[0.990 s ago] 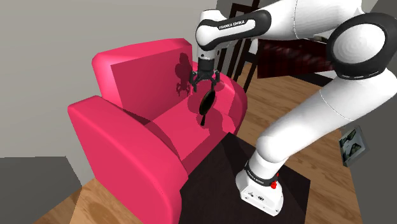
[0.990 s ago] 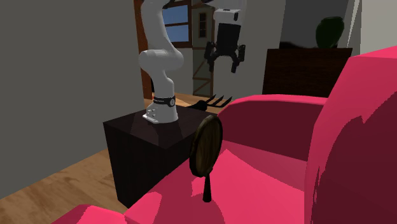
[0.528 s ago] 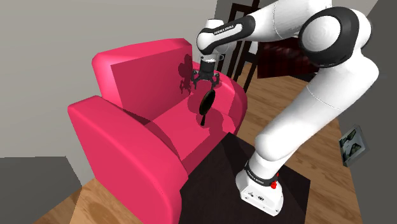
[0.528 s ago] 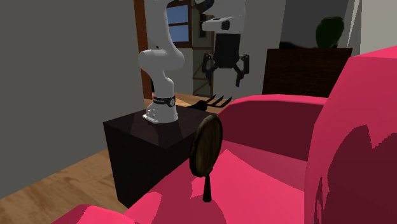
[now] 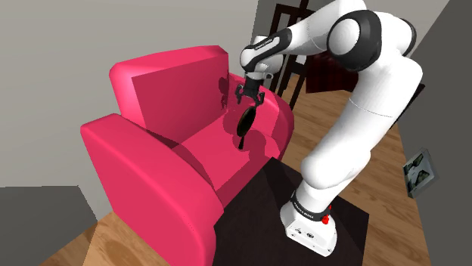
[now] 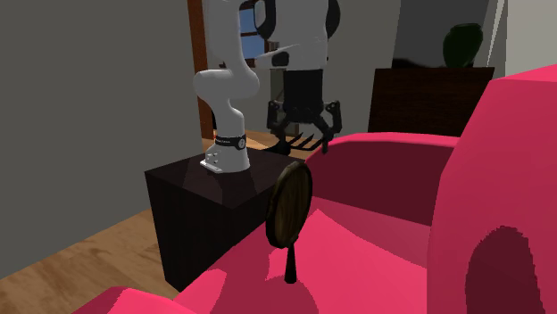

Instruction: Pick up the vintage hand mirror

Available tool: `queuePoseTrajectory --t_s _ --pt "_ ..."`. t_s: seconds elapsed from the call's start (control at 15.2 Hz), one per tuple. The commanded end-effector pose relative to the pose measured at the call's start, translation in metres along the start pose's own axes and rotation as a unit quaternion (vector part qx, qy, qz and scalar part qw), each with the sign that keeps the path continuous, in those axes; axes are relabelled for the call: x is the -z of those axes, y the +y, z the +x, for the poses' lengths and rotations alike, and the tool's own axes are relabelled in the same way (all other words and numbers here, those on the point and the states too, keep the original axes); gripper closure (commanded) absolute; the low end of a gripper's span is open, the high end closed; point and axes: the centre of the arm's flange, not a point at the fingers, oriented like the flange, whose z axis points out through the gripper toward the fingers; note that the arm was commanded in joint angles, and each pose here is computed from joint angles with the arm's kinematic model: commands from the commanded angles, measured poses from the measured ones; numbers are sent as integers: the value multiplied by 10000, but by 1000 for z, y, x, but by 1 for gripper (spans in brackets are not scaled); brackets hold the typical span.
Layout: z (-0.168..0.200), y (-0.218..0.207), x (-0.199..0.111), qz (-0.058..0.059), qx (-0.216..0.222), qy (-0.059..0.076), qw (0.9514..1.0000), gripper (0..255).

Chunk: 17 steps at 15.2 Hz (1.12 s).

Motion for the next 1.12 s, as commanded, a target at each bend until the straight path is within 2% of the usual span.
queuePoseTrajectory --t_s 0.0,0.07,0.66,0.73,1.06 --pt "22 9 -8 102 -506 43 9987 0" --pt "28 11 -11 129 -644 54 9978 0" --pt "30 12 -51 129 -644 54 9978 0" --pt "30 12 -50 129 -644 53 9978 255" --pt "31 12 -50 129 -644 53 9978 255"
